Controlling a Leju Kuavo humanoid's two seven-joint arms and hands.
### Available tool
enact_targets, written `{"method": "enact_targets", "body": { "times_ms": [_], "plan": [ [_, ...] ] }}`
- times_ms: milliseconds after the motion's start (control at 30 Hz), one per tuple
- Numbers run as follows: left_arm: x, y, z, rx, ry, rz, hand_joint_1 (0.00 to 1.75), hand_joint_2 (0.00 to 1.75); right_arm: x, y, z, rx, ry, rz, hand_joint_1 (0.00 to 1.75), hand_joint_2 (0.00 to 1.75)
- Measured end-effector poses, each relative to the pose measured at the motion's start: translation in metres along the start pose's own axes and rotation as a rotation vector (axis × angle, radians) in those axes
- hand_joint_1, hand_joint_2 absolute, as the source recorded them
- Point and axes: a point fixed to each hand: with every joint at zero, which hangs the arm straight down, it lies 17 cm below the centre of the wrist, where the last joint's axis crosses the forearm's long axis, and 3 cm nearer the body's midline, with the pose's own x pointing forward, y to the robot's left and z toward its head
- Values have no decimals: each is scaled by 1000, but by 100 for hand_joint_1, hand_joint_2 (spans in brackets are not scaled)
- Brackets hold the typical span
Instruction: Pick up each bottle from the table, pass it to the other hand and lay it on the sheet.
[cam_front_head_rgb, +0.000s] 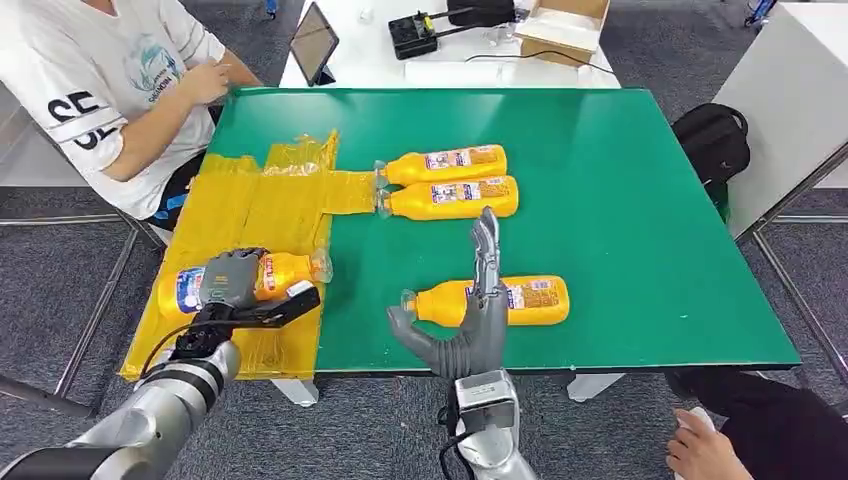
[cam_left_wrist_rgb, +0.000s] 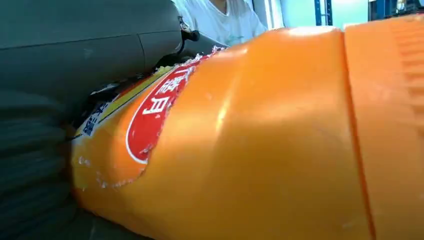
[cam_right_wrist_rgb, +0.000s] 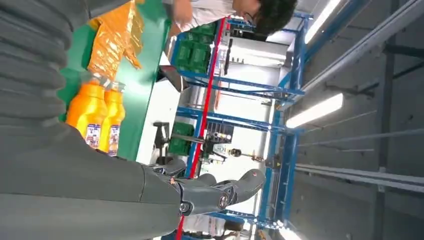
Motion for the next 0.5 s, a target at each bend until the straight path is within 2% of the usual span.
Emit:
{"method": "enact_targets", "body": {
  "times_ms": [33, 67, 333, 500],
  "plan": [
    [0, -1, 0, -2, -1, 2, 59, 175, -1, 0, 0, 1, 2, 1, 0, 175],
    [0, -1, 0, -5, 0, 9, 0, 175, -2, 1, 1, 2, 4, 2, 0, 175],
    [-4, -5, 1, -29, 30, 241, 0, 175, -11, 8, 7, 40, 25, 2, 0, 175],
    [5, -5, -2, -55, 8, 420, 0, 175, -20, 14, 11, 67, 49, -1, 0, 175]
  ]
}}
